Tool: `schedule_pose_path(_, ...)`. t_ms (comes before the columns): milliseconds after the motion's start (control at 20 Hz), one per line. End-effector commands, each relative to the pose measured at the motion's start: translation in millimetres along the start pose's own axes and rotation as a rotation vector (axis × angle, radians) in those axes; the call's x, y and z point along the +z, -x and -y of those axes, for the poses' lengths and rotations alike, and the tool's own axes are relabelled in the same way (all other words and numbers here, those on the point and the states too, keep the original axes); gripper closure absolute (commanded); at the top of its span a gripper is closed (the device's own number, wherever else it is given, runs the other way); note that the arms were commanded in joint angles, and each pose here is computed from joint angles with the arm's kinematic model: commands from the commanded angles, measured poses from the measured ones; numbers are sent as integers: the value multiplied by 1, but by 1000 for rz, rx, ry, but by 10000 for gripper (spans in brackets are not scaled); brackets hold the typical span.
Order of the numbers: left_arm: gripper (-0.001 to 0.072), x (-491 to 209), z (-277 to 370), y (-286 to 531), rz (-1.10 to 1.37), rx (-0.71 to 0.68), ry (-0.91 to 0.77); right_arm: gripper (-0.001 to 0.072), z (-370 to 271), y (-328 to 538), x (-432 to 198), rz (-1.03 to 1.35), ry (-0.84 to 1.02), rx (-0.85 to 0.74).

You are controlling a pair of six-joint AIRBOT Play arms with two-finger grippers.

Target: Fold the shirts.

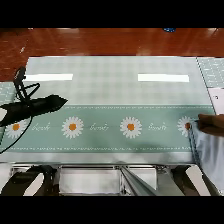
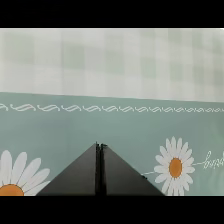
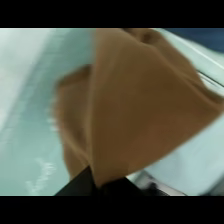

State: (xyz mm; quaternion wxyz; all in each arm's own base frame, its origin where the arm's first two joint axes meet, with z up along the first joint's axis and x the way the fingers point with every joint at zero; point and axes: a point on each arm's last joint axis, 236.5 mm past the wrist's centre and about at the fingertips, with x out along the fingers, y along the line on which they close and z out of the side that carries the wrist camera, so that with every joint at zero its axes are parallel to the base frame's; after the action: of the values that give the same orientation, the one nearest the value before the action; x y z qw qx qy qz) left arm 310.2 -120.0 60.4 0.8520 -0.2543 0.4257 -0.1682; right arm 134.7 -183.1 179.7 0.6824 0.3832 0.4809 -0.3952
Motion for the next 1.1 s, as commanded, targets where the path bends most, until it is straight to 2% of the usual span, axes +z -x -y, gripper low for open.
schedule_pose_path(0, 687, 11, -2, 0, 48, 8, 0, 692, 102, -11, -44, -57, -134, -311)
schedule_pose_path(50, 687, 13, -2, 0, 57, 10, 0, 680, 119, -14, -56, -70, -203, -369)
schedule_pose_path(100, 687, 15, -3, 0, 64, 11, 0, 538, 128, -20, -67, -84, -264, -400)
schedule_pose_path(150, 687, 17, -3, 0, 70, 13, 0, 347, 129, -29, -73, -102, -258, -399)
schedule_pose_path(200, 687, 19, -4, -1, 78, 16, 2, 293, 128, -39, -74, -119, -202, -388)
schedule_pose_path(300, 687, 33, -8, -6, 131, 16, 35, 293, 121, -48, -61, -87, -144, -361)
schedule_pose_path(400, 687, 53, -14, -15, 185, 24, 74, 305, 87, -55, -23, 56, -79, -224)
schedule_pose_path(450, 687, 64, -12, -19, 182, 23, 73, 362, 54, -54, 3, 151, -42, -99)
schedule_pose_path(550, 687, 97, 8, -20, 188, -7, 8, 695, -52, -32, 49, 325, 119, 279)
schedule_pose_path(650, 688, 138, 42, -8, 211, -57, -74, 692, -162, 7, 55, 380, 272, 650)
schedule_pose_path(750, 688, 171, 84, 10, 226, -121, -168, 692, -257, 32, 16, 296, 452, 881)
schedule_pose_path(800, 688, 180, 105, 18, 226, -144, -221, 692, -291, 32, -13, 246, 583, 912)
schedule_pose_path(900, 688, 178, 125, 19, 200, -117, -332, 692, -341, 5, -79, 153, 855, 855)
schedule_pose_path(1050, 688, 129, 82, -14, 24, 95, -364, 692, -365, -72, -156, 51, 1117, 616)
